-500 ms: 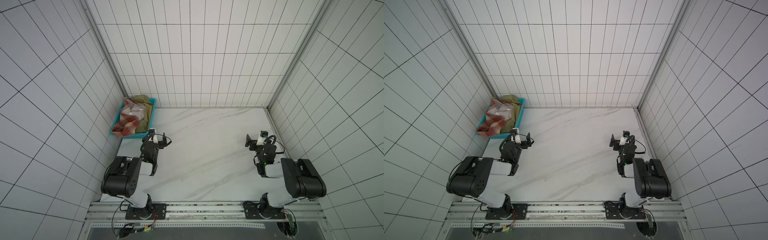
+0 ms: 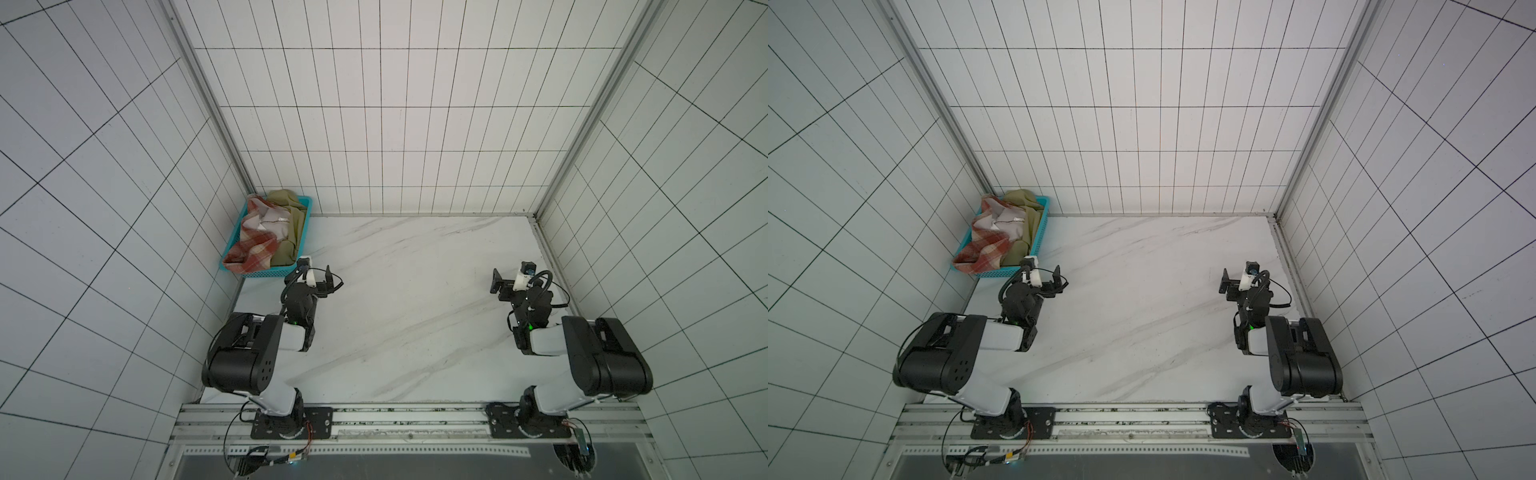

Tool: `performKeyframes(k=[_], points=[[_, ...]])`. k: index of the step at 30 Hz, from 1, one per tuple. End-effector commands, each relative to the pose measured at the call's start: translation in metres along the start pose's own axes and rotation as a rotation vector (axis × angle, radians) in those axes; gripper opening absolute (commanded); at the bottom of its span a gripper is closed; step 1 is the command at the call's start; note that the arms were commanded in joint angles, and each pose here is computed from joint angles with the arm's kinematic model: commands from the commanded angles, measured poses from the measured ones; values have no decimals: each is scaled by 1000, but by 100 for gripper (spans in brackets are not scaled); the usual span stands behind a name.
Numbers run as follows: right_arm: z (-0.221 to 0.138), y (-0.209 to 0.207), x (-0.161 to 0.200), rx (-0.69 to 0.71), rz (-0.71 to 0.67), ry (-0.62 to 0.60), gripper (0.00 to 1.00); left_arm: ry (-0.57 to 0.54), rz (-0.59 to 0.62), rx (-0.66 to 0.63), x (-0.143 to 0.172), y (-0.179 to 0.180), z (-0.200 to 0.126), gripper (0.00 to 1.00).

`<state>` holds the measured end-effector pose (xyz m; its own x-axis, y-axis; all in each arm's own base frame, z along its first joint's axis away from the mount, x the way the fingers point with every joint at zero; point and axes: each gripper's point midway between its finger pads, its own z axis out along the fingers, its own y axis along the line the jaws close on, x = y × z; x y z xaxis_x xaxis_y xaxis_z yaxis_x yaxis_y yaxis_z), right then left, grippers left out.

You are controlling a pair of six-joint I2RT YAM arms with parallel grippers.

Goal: Fold and stack skirts
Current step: Pick up the skirt from the basket.

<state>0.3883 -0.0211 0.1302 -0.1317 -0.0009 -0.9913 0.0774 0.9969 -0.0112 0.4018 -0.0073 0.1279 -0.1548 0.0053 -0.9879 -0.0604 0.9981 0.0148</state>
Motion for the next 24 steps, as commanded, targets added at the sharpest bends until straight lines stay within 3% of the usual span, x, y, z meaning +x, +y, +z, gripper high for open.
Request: performKeyframes(k=[1,18,19,21,24], points=[[-5,-2,2,5,-1,-12,100,-9,8,-1,-1,1,0,97],[-5,-3,2,6,-2,-10,100,-9,9,1,-1,0,1,97],[-5,-3,2,7,-3,-13,98,-10,10,1,-1,0,0,96],[-9,-1,-4,6,-12,-36,93,-29,13,13,-6,-2,-1,80],[-6,6,-15,33,-67,1,88,-28,6,-3,-25,1,-8,74]])
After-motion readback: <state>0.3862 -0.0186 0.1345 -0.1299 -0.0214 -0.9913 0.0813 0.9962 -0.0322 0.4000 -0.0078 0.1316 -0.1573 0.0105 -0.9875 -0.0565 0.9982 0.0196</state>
